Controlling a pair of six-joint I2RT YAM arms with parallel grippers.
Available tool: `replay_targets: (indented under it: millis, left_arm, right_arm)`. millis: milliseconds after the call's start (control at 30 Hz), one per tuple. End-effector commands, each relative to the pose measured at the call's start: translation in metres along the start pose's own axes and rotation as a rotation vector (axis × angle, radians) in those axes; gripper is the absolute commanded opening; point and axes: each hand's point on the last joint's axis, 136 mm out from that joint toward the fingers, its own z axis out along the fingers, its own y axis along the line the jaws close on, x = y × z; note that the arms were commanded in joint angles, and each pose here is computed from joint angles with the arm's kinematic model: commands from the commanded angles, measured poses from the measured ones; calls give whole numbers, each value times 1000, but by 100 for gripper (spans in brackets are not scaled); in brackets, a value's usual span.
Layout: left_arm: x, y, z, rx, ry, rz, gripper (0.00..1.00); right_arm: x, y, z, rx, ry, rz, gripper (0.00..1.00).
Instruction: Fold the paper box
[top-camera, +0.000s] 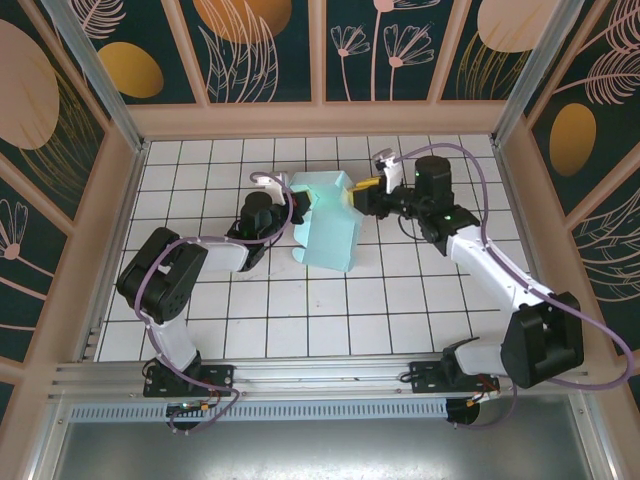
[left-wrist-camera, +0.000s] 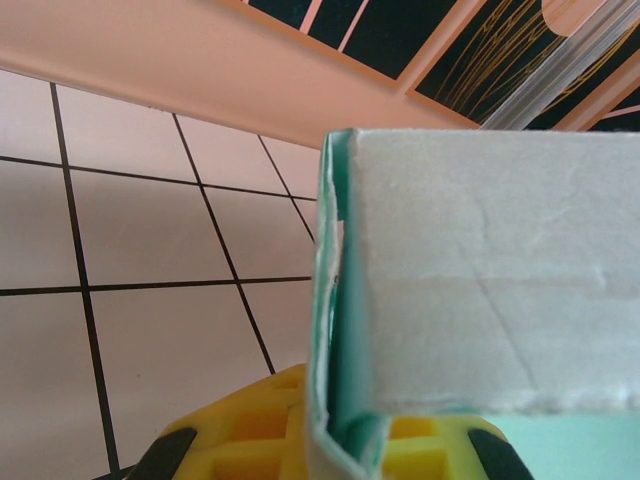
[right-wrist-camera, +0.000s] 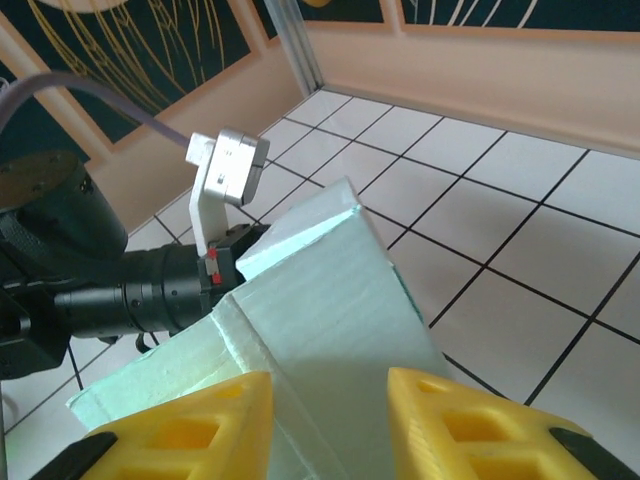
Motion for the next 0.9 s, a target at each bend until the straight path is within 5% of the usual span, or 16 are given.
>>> replay_targets:
  millis: [0,267,600,867]
  left_arm:
    - [-21,-22,0,69,-46,-5,0]
    - [-20,-22,-2,65,-40,-10,0]
    - [-15,-15,4,38,-22,-57,0]
    - [-19,-3,11,-35,-25,-144,0]
  right_arm:
    - [8,-6,13,55,55,-49,36]
    - [16,-20,27,177,121,-122,37]
    - [-15,-10,-11,79,-61,-11,55]
    - [16,1,-13,150,-28,-14,74]
